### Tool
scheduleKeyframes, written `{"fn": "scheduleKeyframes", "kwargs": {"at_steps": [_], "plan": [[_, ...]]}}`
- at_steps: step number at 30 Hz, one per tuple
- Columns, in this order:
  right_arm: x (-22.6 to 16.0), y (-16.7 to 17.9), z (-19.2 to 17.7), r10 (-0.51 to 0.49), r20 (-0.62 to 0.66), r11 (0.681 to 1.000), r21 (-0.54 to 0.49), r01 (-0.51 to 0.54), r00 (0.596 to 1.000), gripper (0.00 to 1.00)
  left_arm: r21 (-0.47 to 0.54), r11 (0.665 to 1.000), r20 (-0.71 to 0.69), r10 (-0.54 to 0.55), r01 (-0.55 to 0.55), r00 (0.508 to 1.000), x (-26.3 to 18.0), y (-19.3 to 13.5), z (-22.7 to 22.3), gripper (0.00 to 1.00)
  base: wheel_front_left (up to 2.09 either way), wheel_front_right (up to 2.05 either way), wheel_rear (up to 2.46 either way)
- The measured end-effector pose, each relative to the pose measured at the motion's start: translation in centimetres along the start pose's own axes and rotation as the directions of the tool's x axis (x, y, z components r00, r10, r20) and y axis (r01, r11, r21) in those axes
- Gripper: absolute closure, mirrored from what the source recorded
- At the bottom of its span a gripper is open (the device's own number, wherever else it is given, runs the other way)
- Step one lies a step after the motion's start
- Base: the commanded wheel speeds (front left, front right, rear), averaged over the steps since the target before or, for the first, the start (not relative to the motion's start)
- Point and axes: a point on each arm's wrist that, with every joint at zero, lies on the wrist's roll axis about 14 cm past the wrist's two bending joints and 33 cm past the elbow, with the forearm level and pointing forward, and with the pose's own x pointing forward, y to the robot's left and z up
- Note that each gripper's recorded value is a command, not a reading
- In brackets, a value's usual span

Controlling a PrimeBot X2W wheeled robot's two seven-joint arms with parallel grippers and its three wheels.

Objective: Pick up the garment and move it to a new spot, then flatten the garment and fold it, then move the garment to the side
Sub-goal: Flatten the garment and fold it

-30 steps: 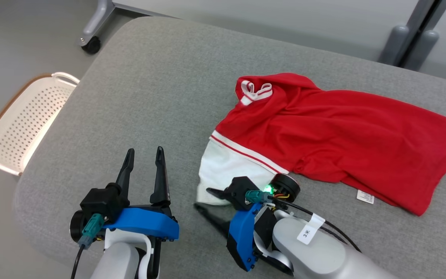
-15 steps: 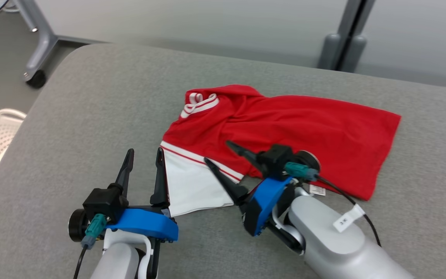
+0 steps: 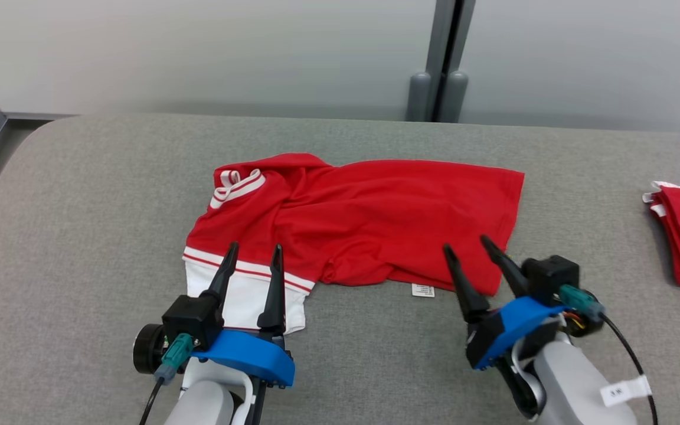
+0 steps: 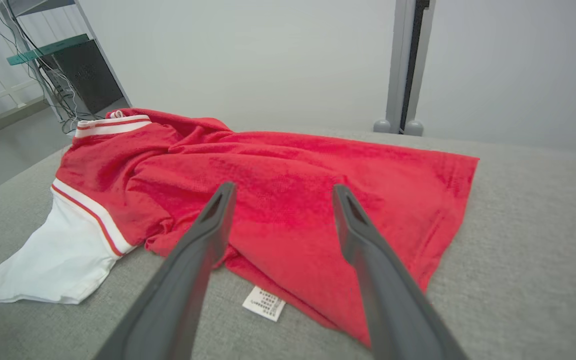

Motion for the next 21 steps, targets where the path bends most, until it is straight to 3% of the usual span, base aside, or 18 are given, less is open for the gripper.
{"fn": "scheduleKeyframes", "kwargs": {"at_steps": [9, 21], "plan": [[-2.6, -4.4, -0.4, -0.155, -0.007, 0.987, 0.036, 0.155, 0.988, 0.0, -0.007, 1.0, -0.015, -0.001, 0.001, 1.0, -0.1, -0.2, -0.4, 0.0, 0.0, 0.0, 0.0], [-0.1, -8.1, -3.7, -0.214, -0.283, 0.977, -0.07, 0.202, 0.935, 0.0, -0.021, 0.994, -0.041, 0.108, -0.109, 0.993, -1.3, 3.1, -1.3, 0.0, 0.0, 0.0, 0.0]]}}
